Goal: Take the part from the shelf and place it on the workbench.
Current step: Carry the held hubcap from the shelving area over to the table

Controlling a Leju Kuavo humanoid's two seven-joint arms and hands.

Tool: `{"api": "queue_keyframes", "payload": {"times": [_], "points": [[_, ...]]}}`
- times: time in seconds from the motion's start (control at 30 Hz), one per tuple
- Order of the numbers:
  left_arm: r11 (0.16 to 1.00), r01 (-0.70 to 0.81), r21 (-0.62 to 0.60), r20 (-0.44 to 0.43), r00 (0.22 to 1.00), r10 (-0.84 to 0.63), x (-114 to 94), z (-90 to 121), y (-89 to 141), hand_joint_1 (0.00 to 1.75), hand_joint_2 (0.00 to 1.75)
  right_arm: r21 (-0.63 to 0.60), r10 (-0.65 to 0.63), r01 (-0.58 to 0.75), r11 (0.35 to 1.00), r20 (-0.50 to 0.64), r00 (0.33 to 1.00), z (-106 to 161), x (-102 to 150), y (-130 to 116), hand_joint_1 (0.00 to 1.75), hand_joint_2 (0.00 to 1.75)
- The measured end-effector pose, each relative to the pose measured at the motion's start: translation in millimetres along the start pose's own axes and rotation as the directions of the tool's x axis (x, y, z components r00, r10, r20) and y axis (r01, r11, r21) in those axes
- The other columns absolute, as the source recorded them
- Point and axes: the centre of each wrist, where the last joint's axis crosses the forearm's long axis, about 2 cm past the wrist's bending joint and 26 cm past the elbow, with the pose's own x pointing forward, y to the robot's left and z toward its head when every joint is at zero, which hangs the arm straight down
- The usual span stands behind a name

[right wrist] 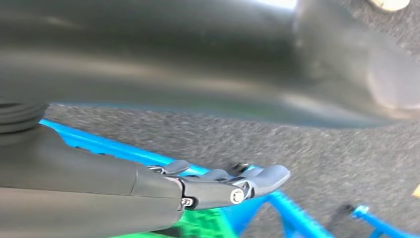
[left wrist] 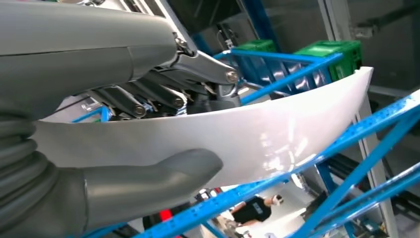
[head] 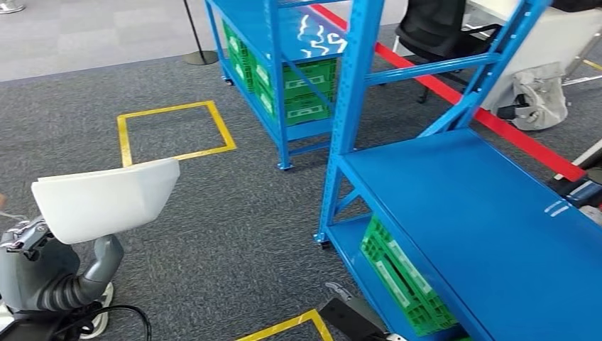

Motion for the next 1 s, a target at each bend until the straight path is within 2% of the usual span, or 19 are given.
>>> {"api": "queue_keyframes", "payload": {"times": [0.5,0.73,1.0], "points": [[0.999,-0.042,-0.005,-0.042,0.998,0.041,4.0,16.7,-5.5,1.75,1.75,-0.016,0.008,-0.009,1.0,-0.038,0.999,12.2,-7.3,7.1,0.0,0.0],[0.999,-0.05,-0.009,-0.047,0.998,0.05,3.9,18.7,-5.9,1.75,1.75,-0.02,0.005,-0.006,1.0,-0.052,0.999,16.8,-9.6,9.0,0.0,0.0],[0.998,-0.058,-0.009,-0.026,0.998,0.058,0.1,14.1,-4.9,1.75,1.75,-0.047,-0.001,-0.002,0.999,-0.062,0.998,11.2,-6.4,0.4,0.0,0.0]]}}
